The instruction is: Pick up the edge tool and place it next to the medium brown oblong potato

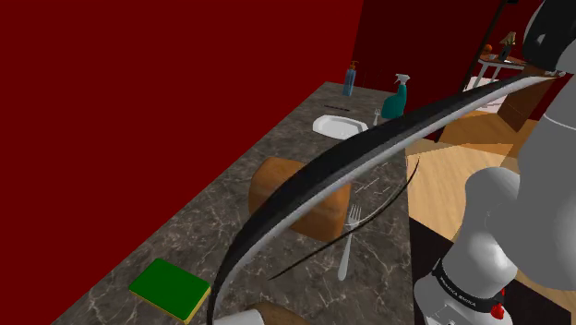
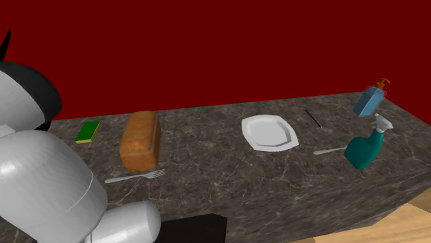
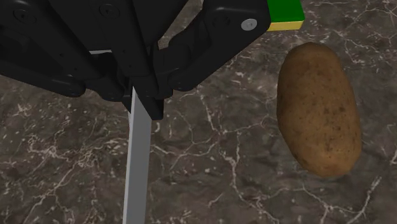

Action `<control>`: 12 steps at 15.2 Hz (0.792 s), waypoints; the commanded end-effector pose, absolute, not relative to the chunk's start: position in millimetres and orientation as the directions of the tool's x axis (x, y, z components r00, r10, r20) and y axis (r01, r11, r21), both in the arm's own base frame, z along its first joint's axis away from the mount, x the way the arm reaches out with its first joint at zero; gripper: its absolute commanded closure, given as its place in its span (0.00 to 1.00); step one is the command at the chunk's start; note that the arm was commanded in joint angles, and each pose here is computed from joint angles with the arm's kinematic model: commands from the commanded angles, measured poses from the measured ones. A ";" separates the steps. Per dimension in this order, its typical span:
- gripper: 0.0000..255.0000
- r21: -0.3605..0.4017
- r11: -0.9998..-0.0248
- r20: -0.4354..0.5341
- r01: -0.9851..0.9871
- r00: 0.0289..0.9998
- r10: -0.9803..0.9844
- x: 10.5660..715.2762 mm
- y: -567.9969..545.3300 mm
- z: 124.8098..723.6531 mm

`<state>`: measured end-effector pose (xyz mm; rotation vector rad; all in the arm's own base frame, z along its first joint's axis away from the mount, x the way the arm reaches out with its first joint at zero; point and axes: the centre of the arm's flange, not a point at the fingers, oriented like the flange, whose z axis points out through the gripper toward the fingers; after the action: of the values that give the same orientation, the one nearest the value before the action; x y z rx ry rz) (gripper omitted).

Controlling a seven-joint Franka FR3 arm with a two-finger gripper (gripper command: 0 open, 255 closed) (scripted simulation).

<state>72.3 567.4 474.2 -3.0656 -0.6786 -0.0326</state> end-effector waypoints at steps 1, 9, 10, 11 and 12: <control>1.00 0.003 -0.907 0.021 0.422 0.906 0.422 71.4 567.9 464.2; 1.00 0.003 -0.907 0.021 0.422 0.906 0.422 71.4 567.9 422.0; 1.00 0.003 -0.907 0.021 0.422 0.906 0.422 71.4 567.9 416.7; 1.00 0.003 -0.907 0.021 0.422 0.906 0.422 71.4 567.9 411.4; 1.00 0.003 -0.907 0.021 0.422 0.906 0.422 71.4 567.9 406.1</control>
<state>71.8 568.6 412.3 -3.0655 -0.6782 -0.0324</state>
